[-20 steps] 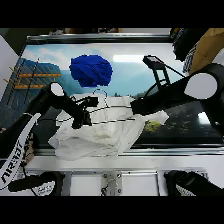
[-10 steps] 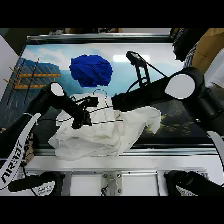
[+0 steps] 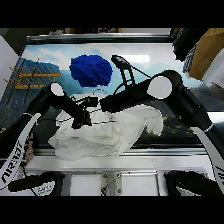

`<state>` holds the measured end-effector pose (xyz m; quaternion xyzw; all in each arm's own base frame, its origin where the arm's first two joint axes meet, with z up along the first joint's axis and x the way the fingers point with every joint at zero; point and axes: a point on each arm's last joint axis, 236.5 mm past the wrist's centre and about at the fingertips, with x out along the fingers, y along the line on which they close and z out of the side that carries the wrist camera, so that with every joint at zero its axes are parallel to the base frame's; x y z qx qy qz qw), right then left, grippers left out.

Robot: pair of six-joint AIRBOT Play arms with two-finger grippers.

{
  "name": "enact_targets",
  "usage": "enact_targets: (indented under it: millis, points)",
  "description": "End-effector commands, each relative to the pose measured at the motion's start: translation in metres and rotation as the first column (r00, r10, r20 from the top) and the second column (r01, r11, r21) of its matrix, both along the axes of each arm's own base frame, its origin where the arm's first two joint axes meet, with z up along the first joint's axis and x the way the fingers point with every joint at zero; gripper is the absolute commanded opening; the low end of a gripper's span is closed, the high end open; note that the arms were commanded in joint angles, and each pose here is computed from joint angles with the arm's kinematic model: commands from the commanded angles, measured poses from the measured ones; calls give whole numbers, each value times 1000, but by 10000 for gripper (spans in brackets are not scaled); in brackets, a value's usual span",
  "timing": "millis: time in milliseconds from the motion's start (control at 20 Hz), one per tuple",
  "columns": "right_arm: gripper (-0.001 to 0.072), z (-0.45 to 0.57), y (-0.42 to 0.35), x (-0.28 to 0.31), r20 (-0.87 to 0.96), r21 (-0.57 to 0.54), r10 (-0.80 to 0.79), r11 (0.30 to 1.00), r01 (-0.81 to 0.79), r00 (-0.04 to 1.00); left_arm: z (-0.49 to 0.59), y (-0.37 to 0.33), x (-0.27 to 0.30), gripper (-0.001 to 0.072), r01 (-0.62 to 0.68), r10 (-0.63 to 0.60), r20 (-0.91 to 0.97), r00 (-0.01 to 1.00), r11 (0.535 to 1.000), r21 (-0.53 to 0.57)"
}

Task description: Fold the clothes and pants, and hang the long-sleeved shirts on hangers.

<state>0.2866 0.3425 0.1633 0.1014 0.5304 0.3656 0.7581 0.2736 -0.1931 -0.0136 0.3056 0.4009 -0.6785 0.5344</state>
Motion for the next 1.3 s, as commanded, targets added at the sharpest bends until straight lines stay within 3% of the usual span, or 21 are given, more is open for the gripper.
enact_targets:
  millis: [0, 50, 100, 150, 200, 250, 750, 950, 1050, 1150, 1250]
  points:
    - [20, -3, 1, -2, 23, -18, 46, 999, -45, 999, 0, 0, 0, 7, 0, 0, 0, 1000, 1000, 0]
    - [22, -3, 1, -2, 28, -19, 52, 999, -51, 998, 0, 0, 0, 7, 1, -1, -1, 1000, 1000, 0]
    - [87, -3, 1, -2, 28, -19, 52, 999, -51, 998, 0, 0, 0, 7, 1, -1, -2, 1000, 1000, 0]
    - [322, -3, 1, -2, 28, -20, 51, 999, -51, 998, 0, 0, 0, 7, 1, -1, -1, 1000, 1000, 0]
    - [494, -3, 1, -2, 29, -20, 51, 999, -51, 998, 0, 0, 0, 7, 1, -1, -1, 1000, 1000, 0]
    - [526, -3, 1, -2, 28, -20, 52, 999, -51, 998, 0, 0, 0, 7, 1, -1, -1, 1000, 1000, 0]
    - [522, 21, -75, 5, 100, -124, -13, 992, 25, 995, 0, 0, -1, 7, 3, -3, -5, 1000, 1000, 1]
    - [523, 56, -126, 2, 272, -174, 67, 985, -20, 960, 0, 0, -2, 7, 5, -5, -8, 1000, 1000, 1]
    - [522, 57, -167, -7, 255, -197, 71, 980, -20, 964, 0, 0, -2, 7, 5, -5, -8, 1000, 1000, 1]
    - [523, 54, -190, -15, 213, -113, 46, 993, -22, 976, 0, 1, -2, 7, 5, -5, -8, 1000, 1000, 1]
    - [522, 55, -205, -8, 229, 50, -12, 999, 1, 973, 1, 1, -3, 7, 8, -8, -12, 1000, 1000, 1]
